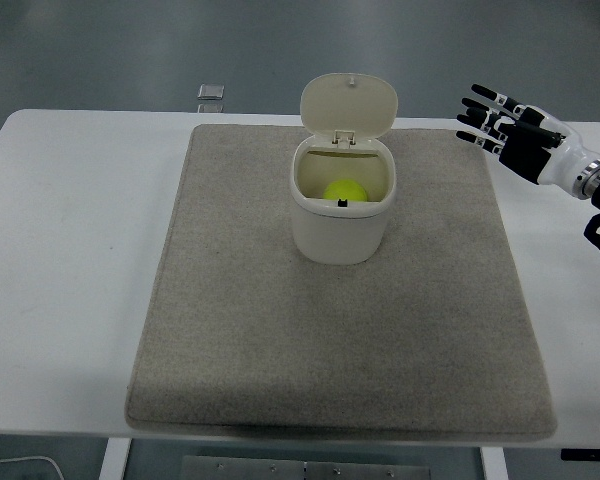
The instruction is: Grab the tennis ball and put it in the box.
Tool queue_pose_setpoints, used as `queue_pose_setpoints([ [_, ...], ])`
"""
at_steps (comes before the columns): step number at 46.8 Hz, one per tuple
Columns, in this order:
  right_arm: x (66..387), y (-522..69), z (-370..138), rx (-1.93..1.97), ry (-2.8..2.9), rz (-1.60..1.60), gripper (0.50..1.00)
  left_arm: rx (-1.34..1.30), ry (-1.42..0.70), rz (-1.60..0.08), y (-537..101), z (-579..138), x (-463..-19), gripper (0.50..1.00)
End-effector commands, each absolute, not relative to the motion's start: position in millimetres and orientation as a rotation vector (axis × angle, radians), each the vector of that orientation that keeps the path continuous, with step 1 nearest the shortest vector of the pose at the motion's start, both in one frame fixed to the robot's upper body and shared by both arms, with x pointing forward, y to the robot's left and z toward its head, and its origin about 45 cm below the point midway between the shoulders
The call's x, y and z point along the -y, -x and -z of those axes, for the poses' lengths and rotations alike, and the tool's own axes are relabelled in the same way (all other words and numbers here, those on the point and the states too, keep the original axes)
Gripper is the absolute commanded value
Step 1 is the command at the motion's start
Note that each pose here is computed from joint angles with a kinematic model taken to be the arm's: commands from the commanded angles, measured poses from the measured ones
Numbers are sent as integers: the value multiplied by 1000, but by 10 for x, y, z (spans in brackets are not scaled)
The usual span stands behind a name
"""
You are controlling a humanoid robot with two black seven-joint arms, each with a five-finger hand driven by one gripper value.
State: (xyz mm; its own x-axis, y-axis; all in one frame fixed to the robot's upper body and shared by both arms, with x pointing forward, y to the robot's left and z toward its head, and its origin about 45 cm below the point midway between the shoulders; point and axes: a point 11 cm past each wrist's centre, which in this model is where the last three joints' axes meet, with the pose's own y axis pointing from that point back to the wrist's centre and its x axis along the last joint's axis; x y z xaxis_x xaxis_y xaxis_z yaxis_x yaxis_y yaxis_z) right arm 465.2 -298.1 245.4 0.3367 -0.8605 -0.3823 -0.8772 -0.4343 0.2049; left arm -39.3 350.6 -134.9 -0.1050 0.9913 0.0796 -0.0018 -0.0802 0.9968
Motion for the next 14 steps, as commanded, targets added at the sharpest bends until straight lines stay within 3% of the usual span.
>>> queue_pose_setpoints([
  [1,2969,-4649,-2480,-1618,2538,-669,913,-1243,-1212,-1349,393,1349,-3506,992],
  [14,2959,-4644,-2506,-1587,2541,-659,913,-1243,-1212,-1349,393,1349,-3506,992],
])
